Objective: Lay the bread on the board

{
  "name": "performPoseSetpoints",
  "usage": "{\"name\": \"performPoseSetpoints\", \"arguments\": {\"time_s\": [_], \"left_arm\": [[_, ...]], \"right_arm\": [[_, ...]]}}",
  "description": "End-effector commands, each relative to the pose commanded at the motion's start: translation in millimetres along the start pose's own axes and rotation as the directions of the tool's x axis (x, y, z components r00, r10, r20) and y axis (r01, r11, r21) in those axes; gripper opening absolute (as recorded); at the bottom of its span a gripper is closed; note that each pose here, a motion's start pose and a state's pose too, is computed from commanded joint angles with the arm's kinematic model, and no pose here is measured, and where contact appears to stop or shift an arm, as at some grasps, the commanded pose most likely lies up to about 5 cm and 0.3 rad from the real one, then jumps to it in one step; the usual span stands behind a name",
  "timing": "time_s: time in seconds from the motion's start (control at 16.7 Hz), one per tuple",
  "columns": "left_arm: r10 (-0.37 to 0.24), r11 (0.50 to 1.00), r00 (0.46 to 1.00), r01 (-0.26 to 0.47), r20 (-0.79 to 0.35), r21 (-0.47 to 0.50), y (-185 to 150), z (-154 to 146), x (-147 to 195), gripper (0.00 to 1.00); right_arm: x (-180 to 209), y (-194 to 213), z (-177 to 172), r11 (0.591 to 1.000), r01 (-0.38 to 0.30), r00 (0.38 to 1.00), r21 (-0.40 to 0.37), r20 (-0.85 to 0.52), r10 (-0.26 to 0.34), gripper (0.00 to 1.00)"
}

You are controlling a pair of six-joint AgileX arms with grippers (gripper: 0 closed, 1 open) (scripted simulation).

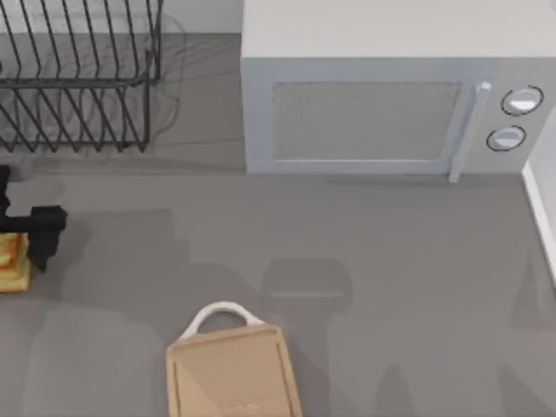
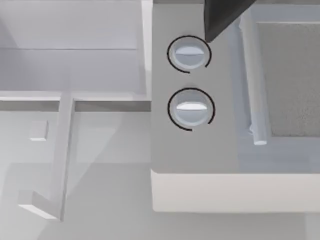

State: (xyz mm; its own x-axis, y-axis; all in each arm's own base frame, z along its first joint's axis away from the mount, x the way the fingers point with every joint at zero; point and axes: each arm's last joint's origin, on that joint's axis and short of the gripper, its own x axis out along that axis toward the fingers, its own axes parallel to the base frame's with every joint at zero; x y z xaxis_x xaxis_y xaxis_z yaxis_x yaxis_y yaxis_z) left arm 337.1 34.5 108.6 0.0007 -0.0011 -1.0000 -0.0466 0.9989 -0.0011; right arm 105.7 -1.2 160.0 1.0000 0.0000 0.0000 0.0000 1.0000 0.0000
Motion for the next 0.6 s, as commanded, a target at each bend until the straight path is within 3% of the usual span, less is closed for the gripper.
{"name": "performPoseSetpoints", "arguments": {"time_s": [0.42, 0.6], "left_arm": [[0.000, 1.000, 1.000, 0.000, 0.000, 0.000, 0.0, 0.0, 0.0, 0.02], [0.000, 1.000, 1.000, 0.000, 0.000, 0.000, 0.0, 0.0, 0.0, 0.00]], "right_arm": [[0.0, 0.0, 0.0, 1.000, 0.000, 1.000, 0.000, 0.000, 0.000, 1.00], [0.0, 0.0, 0.0, 1.000, 0.000, 1.000, 0.000, 0.000, 0.000, 1.00]]}}
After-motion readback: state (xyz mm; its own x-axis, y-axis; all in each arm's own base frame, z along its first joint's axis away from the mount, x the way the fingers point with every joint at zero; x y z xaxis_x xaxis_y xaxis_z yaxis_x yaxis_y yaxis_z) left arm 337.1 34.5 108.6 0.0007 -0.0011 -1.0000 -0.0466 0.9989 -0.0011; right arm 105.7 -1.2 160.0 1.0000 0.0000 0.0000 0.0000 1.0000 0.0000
